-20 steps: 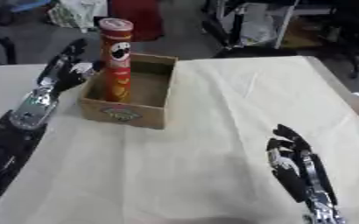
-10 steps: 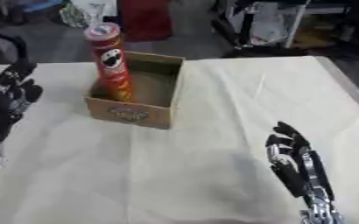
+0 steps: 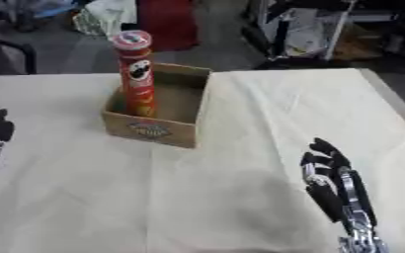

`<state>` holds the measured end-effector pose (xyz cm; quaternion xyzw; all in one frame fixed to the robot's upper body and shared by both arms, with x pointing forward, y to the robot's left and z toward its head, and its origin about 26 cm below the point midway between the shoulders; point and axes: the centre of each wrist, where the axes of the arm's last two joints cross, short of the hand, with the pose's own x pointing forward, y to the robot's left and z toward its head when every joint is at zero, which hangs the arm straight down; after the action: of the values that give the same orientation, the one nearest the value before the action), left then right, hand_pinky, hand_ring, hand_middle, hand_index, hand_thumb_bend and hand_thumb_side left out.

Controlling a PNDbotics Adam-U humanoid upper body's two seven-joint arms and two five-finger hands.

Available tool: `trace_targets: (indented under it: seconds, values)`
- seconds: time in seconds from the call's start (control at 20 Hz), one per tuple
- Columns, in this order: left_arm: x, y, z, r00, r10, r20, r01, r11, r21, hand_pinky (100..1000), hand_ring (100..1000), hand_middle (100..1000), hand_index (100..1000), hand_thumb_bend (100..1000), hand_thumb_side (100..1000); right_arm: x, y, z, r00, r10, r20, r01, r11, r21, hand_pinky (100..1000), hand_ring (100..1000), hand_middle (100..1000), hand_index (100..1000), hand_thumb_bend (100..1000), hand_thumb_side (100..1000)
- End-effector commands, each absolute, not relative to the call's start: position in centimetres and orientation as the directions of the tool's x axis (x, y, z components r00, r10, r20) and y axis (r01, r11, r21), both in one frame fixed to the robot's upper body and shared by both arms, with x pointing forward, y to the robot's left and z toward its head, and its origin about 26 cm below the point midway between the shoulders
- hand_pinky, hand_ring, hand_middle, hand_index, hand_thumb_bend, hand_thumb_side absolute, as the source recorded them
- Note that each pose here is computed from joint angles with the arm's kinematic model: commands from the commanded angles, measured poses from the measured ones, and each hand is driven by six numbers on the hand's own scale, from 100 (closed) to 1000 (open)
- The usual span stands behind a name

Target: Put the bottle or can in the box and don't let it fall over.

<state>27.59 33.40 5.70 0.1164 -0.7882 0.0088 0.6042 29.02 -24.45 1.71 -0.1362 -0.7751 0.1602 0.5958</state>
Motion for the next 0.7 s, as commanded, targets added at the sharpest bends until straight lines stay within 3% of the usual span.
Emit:
trace_targets:
  seconds: [0.05,0.7]
  values:
    - [27.87,33.4,6.82,-0.279,-0.185,0.942,-0.209,0.969,0.128,1000,986,849,940,645,538,29.25,-24.96,2.53,-0.275,0.411,0.869,0.033,0.908,-0.419,703,778,814,913,100,677]
    - [28.12,32.8,6.93,-0.292,-0.168,0.942,-0.183,0.976,0.118,1000,986,847,940,638,544,29.32,-24.96,2.61,-0.274,0.414,0.868,0.038,0.907,-0.42,703,779,815,913,100,675]
